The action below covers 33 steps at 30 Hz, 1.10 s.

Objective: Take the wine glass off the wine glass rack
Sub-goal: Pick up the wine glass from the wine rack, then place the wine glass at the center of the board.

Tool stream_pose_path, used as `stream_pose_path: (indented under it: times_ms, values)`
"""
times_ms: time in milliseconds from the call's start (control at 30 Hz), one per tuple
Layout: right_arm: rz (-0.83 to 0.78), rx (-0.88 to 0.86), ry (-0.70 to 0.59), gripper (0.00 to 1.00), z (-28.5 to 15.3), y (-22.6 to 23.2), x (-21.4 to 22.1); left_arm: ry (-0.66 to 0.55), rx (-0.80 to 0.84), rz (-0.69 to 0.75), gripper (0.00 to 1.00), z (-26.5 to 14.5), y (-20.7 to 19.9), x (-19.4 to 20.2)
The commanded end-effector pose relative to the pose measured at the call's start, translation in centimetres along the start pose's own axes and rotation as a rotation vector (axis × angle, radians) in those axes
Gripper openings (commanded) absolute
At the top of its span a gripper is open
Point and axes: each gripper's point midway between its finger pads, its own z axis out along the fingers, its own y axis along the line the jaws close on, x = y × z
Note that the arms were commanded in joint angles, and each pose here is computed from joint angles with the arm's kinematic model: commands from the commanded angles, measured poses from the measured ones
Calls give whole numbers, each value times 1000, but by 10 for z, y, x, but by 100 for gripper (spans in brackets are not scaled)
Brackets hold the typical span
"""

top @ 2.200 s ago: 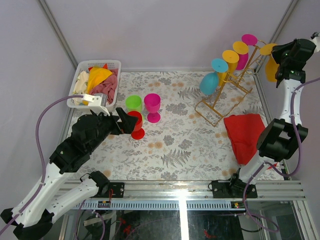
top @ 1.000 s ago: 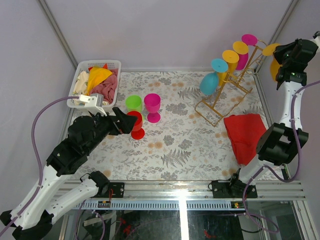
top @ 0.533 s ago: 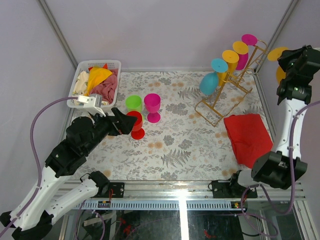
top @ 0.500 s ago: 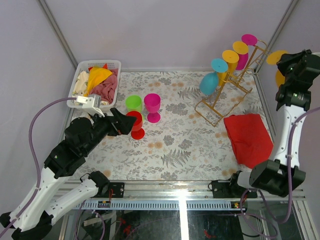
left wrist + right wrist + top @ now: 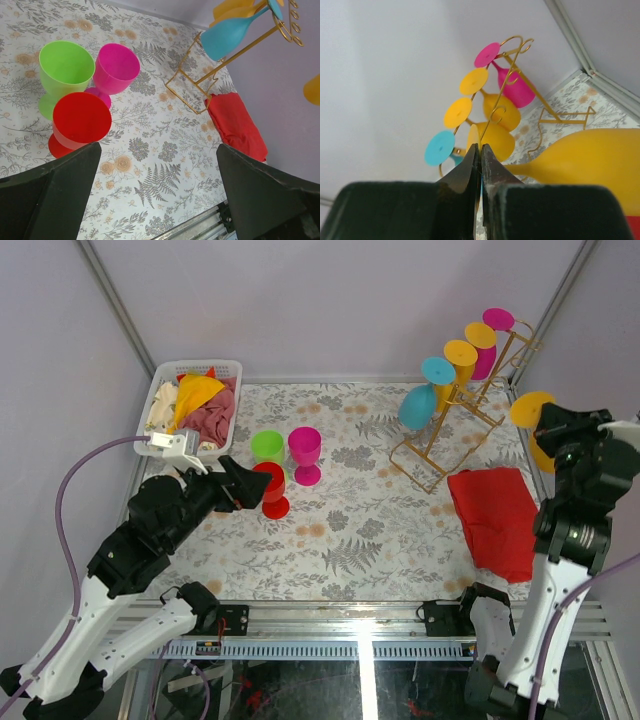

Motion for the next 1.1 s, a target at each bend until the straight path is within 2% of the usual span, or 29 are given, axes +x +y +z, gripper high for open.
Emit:
stream_pose_path:
  times_ms: [0, 200, 667, 800, 933, 1067]
  values:
    - [62, -58, 53, 0, -26, 2, 25, -39, -10, -24, 100, 7, -1, -9]
    - [56, -133, 128, 0, -41, 25, 27, -34, -24, -61, 100, 13, 2, -4]
    - [54, -600, 496, 0, -71, 91, 73, -10, 0, -56, 100, 15, -2, 2]
    - [44, -719, 639, 0, -83, 94, 92, 5, 21, -54, 100, 18, -7, 4]
    - [36, -755, 702, 0, -88, 89, 103, 28, 36, -64, 100, 21, -10, 9]
    - [-16, -893, 773, 0, -112, 100, 112, 39, 57, -81, 100, 25, -14, 12]
